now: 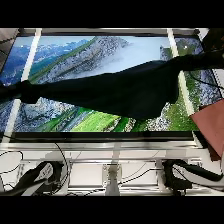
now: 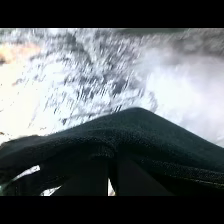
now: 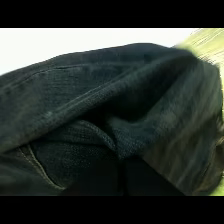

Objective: Fold the clothes and pants, and hang the long-sleeved shirts on hangers.

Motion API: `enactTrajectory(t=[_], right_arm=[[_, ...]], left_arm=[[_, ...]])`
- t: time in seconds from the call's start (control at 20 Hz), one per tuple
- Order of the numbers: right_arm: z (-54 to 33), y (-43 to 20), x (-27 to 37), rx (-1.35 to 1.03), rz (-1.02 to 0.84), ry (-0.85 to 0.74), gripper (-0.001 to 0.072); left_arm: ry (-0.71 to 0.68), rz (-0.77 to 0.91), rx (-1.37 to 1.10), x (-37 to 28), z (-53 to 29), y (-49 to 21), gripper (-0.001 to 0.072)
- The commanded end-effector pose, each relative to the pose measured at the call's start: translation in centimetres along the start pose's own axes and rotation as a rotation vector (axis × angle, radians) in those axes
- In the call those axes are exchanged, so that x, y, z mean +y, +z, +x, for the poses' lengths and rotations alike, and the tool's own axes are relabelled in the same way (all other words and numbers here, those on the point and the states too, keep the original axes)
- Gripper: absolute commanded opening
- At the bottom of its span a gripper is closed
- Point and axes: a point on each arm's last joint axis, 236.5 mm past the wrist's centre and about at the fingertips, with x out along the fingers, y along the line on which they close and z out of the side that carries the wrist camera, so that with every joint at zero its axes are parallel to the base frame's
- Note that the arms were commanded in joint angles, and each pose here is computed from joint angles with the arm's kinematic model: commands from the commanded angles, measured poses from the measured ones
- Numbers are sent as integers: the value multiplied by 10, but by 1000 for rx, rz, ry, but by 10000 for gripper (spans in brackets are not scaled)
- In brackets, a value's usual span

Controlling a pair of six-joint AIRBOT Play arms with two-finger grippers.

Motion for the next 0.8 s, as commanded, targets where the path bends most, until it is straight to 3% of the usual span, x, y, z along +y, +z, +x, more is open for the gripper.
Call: enactTrajectory(t=[0.0,0.3,0.35,0.4,0.45,0.5,0.65,0.75], right_arm=[[81,0,7,6,123,102,36],[121,78,27,-341,182,108,37],[119,85,31,-372,166,102,81],[116,89,33,-392,153,96,279],[114,91,32,-397,137,85,544],[111,91,24,-394,122,64,618],[105,60,-16,-257,157,33,604],[101,9,-62,-60,191,-14,471]], left_arm=[[21,-8,93,13,32,-21,33],[41,-20,62,22,54,-15,33],[44,-20,51,23,54,-12,33],[46,-19,37,24,54,-9,33],[48,-19,26,24,54,-7,33],[49,-19,21,24,54,-5,34],[50,-19,19,25,54,-5,33],[50,-19,19,25,54,-5,34]])
